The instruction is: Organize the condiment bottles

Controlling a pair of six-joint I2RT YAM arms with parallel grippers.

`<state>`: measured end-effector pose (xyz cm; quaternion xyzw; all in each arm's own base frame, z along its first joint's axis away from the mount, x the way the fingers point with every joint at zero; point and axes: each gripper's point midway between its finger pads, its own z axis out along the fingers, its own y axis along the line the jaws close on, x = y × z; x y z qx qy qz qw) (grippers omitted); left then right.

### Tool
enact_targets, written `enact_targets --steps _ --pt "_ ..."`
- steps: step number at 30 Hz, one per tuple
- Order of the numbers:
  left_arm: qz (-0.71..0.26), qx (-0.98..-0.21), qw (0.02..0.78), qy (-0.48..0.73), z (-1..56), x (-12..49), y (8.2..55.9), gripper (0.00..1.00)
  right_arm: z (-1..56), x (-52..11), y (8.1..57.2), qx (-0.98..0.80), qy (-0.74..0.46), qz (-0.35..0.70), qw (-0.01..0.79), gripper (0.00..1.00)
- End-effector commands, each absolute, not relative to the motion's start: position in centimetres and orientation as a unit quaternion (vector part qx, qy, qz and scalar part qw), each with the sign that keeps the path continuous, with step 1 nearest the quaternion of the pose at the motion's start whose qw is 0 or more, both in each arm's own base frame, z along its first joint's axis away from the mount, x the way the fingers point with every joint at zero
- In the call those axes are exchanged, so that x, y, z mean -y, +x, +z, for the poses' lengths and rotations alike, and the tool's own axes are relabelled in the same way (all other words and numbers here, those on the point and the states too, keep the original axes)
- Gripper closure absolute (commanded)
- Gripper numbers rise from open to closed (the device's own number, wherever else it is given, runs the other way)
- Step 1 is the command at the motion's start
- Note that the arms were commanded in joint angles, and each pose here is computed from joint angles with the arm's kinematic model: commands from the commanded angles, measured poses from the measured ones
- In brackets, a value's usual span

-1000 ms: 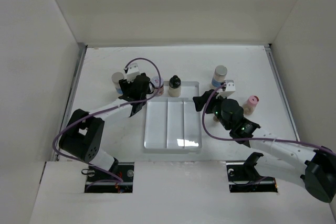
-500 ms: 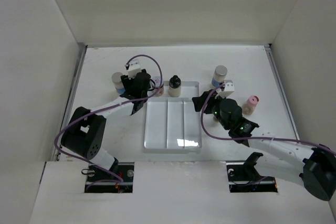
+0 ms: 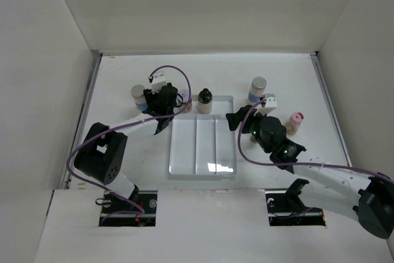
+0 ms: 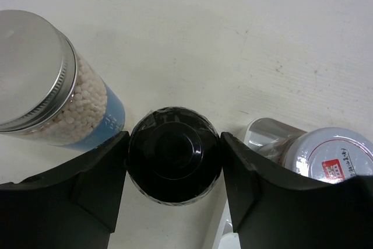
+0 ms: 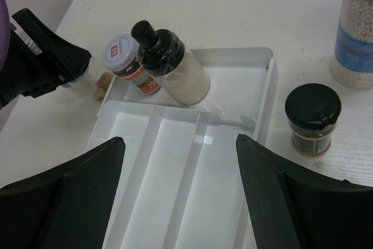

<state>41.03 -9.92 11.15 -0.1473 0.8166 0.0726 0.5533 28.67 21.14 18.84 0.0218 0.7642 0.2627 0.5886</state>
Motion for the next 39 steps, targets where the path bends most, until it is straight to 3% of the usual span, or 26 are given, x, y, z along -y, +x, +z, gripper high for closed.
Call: enact_targets --steps 1,4,6,16,22,27,31,39 --pt "0.062 -0.806 0.568 -0.152 12.8 10.1 42.0 0.48 20.6 -21.6 28.3 -0.742 0.023 0.290 0.604 0.16" --pt "0.055 -0.800 0.577 -0.155 13.9 10.1 41.8 0.61 21.1 -21.4 28.2 -0.736 0.025 0.293 0.609 0.14" --pt "0.044 -0.787 0.595 -0.158 16.0 10.3 41.4 0.64 21.6 -21.3 28.1 -0.730 0.028 0.298 0.614 0.13" --pt "-0.046 -0.694 0.704 -0.144 32.1 14.1 35.2 0.65 22.4 -20.0 27.9 -0.717 0.047 0.300 0.627 0.12" --pt "-0.153 -0.670 0.722 -0.083 38.2 22.2 33.4 0.65 23.1 -16.4 28.2 -0.697 0.108 0.276 0.652 0.13" --pt "-0.202 -0.671 0.712 -0.033 37.4 29.4 35.3 0.65 24.0 -12.8 27.9 -0.672 0.161 0.254 0.677 0.17" --pt "-0.204 -0.683 0.701 -0.009 34.5 33.6 37.2 0.64 24.0 -10.7 27.6 -0.660 0.190 0.239 0.687 0.14" --pt "-0.180 -0.717 0.673 0.029 26.8 37.9 39.9 0.64 23.2 -10.4 28.0 -0.665 0.199 0.237 0.679 0.12"
